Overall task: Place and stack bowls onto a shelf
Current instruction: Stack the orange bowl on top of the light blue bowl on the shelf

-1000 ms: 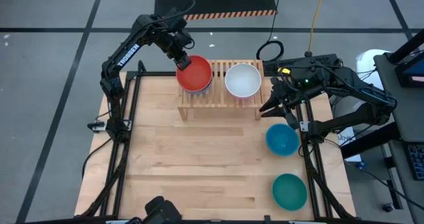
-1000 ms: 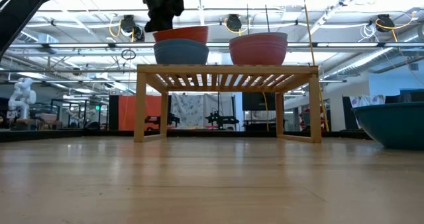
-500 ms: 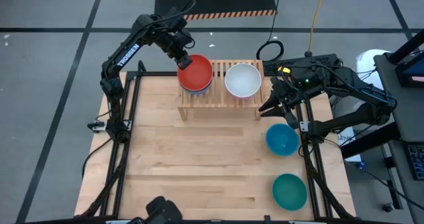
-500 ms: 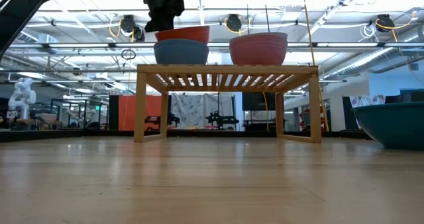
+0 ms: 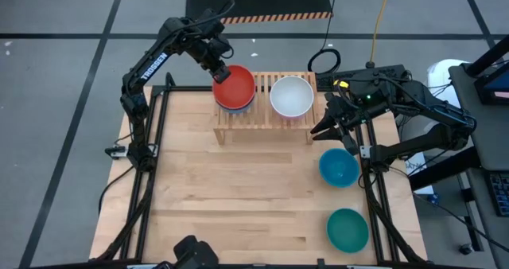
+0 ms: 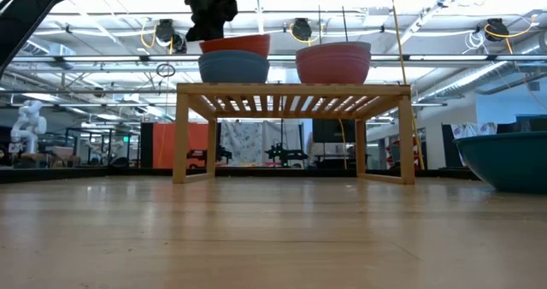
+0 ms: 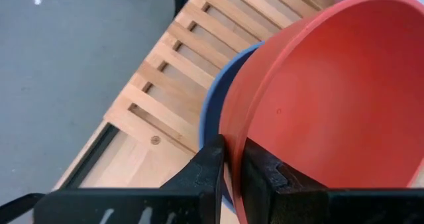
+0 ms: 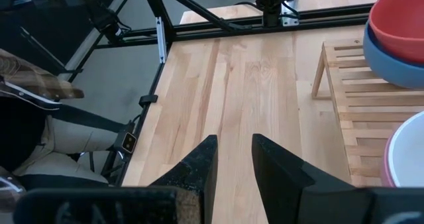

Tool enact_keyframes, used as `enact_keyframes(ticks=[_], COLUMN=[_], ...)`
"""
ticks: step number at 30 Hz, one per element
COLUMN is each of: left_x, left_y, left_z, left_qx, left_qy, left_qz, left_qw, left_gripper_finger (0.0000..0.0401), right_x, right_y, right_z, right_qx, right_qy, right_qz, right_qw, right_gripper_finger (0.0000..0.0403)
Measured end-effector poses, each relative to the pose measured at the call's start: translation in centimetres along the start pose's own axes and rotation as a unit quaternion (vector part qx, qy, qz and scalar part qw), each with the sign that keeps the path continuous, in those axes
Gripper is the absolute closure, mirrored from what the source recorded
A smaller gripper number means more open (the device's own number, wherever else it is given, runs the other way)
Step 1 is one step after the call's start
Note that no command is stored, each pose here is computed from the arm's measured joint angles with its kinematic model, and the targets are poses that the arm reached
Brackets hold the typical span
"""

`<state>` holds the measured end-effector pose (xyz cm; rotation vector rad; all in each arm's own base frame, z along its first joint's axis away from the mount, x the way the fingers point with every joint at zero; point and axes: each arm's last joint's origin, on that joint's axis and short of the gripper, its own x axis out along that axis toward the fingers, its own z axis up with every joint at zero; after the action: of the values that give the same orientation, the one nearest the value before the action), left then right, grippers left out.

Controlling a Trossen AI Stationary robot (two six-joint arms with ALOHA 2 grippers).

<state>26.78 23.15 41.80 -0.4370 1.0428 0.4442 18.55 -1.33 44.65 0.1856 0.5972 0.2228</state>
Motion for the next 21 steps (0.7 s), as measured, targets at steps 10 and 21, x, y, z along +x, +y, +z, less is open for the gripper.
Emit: enact_keyframes(ticks=[10,21], left_x=[0.0,0.0], left_y=[0.15,0.04], left_z=[-0.01,-0.18], left_qx=[0.009,0.01], left_qy=[0.002,0.01], left_qz=[0.026,0.013], left_qw=[1.0,1.0], left_gripper_finger=[0.0359,0.0359], right_x=[0.0,0.0], right_y=[0.0,0.0], right_z=[0.0,0.0], right_qx=[0.0,0.0], right_qy=[0.0,0.0], right_qz=[0.0,0.0], right_qw=[1.0,1.0], right_gripper_finger=[0.0316,0.0316])
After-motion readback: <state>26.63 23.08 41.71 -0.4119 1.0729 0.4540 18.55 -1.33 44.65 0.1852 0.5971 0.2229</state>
